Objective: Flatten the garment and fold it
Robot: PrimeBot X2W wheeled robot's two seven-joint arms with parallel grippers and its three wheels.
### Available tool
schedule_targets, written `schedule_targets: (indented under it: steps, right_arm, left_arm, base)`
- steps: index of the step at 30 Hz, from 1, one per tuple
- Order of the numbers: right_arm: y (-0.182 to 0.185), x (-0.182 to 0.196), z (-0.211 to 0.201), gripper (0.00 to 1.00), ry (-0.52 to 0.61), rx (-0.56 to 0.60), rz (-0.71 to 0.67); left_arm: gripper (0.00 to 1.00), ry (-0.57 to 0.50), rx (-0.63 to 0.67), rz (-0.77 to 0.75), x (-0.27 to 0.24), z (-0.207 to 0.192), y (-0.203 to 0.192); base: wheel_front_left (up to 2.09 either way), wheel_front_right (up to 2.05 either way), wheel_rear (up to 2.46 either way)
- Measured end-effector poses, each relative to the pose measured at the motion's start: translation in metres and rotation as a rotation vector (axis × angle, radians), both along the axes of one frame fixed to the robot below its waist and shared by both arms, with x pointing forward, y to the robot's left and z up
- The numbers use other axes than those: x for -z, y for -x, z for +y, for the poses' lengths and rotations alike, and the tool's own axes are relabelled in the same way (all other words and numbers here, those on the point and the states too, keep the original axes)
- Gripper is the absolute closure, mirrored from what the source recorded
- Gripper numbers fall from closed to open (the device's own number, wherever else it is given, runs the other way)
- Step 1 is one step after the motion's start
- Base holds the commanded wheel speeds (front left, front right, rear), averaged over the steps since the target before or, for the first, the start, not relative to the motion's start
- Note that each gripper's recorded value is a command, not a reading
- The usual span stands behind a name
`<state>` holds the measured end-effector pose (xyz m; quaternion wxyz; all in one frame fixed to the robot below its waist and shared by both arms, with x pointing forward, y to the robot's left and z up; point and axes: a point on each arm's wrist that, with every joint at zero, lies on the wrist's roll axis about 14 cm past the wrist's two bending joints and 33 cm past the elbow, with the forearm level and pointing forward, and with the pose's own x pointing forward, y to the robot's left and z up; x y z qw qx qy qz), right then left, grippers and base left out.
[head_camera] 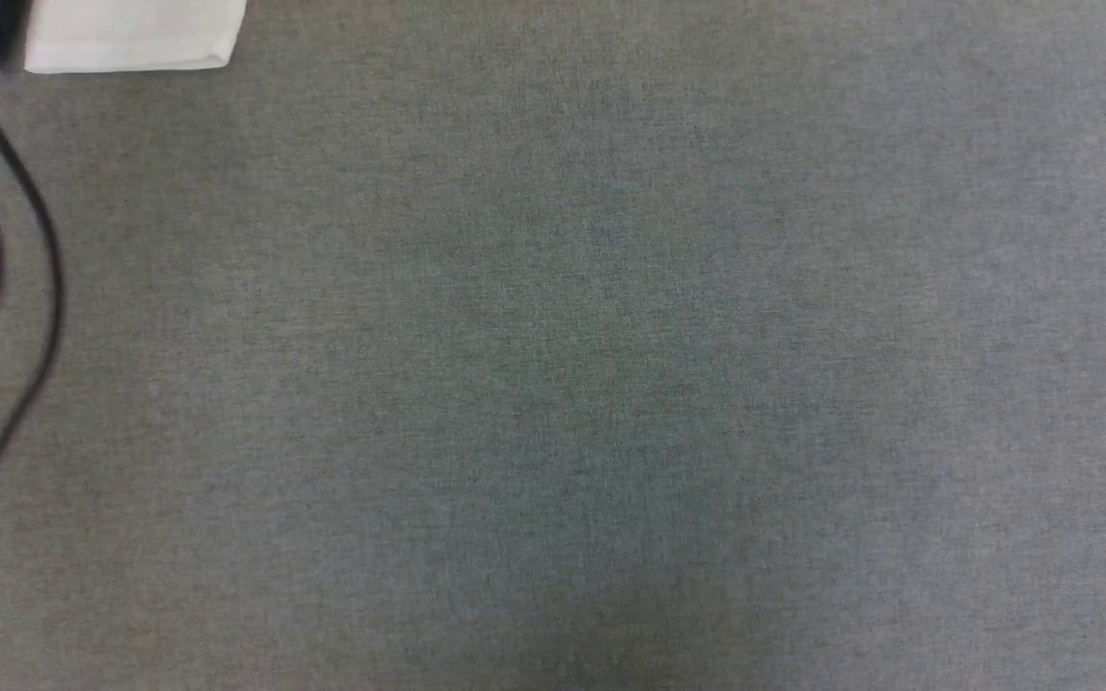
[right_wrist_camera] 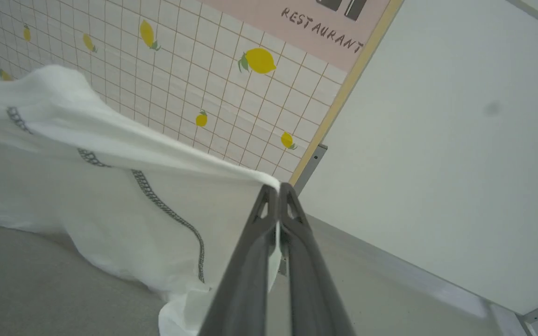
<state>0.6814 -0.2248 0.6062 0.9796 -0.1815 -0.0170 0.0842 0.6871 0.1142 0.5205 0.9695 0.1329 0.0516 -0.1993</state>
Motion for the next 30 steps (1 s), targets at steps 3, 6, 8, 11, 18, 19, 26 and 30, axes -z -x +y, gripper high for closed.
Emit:
schedule_targets:
  steps: [3,6,8,11,18,19,26,30]
  right_arm:
    - [0.024,0.037,0.001,1.0,-0.013,-0.029,0.104]
    - [0.057,0.068,0.0,1.0,-0.035,-0.053,0.213]
    - [0.08,0.08,-0.002,1.0,-0.051,-0.066,0.269]
    - [0.121,0.1,-0.006,1.0,-0.058,-0.076,0.366]
    - [0.213,0.136,-0.022,1.0,-0.121,-0.02,0.546]
    - [0.226,0.141,-0.024,1.0,-0.128,-0.005,0.569]
    - [0.297,0.165,-0.016,1.0,-0.249,0.08,0.682]
    - [0.348,0.178,-0.016,1.0,-0.319,0.179,0.771]
  left_arm:
    - [1.0,-0.008,0.021,0.153,0.042,0.0,0.029]
    - [1.0,-0.011,0.036,0.271,0.071,0.002,0.064]
    - [1.0,0.012,0.053,0.334,0.082,-0.001,0.09]
    - [1.0,0.04,0.078,0.432,0.099,-0.005,0.134]
    - [1.0,0.143,0.093,0.603,0.111,-0.013,0.231]
    - [1.0,0.158,0.086,0.62,0.111,-0.013,0.242]
    - [1.0,0.225,-0.002,0.703,0.112,0.001,0.299]
    - [1.0,0.287,-0.052,0.816,0.12,0.002,0.349]
  base:
    - [0.0,0.0,0.0]
    - [0.0,0.0,0.0]
    - [0.0,0.0,0.0]
    - [0.0,0.0,0.0]
    - [0.0,0.0,0.0]
    - [0.0,0.0,0.0]
    - [0.0,0.0,0.0]
    - [0.0,0.0,0.0]
